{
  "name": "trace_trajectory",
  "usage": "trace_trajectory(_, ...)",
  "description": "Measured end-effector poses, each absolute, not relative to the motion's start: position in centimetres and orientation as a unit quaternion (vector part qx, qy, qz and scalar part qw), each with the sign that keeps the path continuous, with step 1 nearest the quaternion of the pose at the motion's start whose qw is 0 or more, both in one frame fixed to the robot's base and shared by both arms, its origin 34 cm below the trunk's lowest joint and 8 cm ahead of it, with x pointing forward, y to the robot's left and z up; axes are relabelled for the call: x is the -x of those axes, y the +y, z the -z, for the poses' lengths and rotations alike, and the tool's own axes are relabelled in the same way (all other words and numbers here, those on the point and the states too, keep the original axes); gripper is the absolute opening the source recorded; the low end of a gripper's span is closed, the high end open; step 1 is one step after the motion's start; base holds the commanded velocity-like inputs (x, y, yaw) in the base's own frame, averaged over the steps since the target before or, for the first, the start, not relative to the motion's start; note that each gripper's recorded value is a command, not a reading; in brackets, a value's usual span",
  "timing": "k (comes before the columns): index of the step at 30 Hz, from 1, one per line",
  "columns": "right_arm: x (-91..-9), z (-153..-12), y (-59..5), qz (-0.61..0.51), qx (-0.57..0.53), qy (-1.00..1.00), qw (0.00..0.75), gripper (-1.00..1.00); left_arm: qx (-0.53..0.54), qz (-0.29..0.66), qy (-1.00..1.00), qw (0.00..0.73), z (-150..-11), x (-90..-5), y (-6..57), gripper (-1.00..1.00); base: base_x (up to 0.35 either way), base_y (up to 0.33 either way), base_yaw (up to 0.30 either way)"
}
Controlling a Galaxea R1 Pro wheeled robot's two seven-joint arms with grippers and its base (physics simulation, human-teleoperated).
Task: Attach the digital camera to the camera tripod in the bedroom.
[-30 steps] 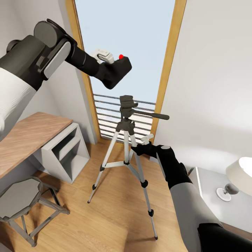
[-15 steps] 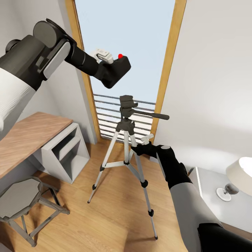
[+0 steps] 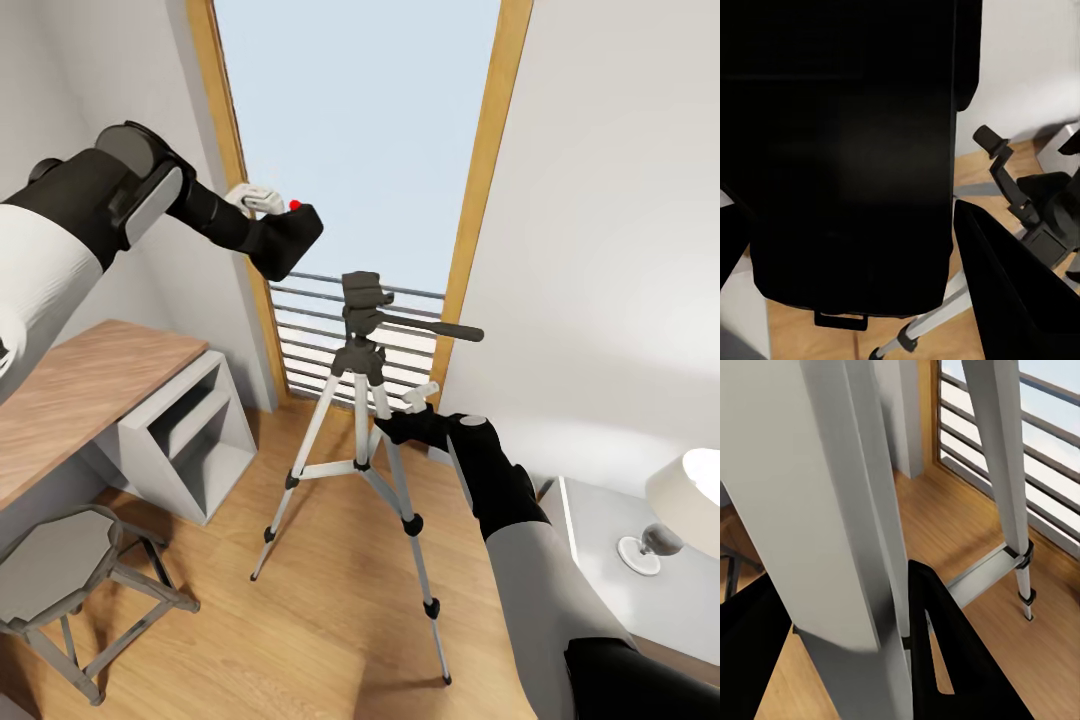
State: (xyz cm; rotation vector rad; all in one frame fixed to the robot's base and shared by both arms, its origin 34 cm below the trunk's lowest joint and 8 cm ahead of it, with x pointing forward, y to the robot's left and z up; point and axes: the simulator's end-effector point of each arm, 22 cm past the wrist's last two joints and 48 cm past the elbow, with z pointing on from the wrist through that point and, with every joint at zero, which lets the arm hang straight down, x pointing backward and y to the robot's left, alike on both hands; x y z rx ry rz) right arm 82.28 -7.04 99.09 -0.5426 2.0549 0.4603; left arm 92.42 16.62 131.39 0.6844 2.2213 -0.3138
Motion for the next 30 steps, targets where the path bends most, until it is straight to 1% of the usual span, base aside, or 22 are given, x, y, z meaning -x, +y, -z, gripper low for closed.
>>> trace_trajectory(4, -82.3, -99.1, -7.0, -0.187, 0.221, 0.837, 0.465, -1.00, -0.277, 0.126, 0.869, 0.391, -131.8, -92.2, 15.8, -1.00, 0.000, 0.000, 0.000)
trace_trajectory(15, -82.3, -99.1, -7.0, -0.187, 0.221, 0.836, 0.465, -1.00, -0.339, 0.126, 0.827, 0.430, -135.8, -90.5, 11.6, -1.00, 0.000, 0.000, 0.000)
trace_trajectory(30, -81.6, -99.7, -6.2, -0.196, 0.256, 0.826, 0.462, -1.00, -0.368, 0.123, 0.809, 0.442, -137.1, -89.5, 9.5, -1.00, 0.000, 0.000, 0.000)
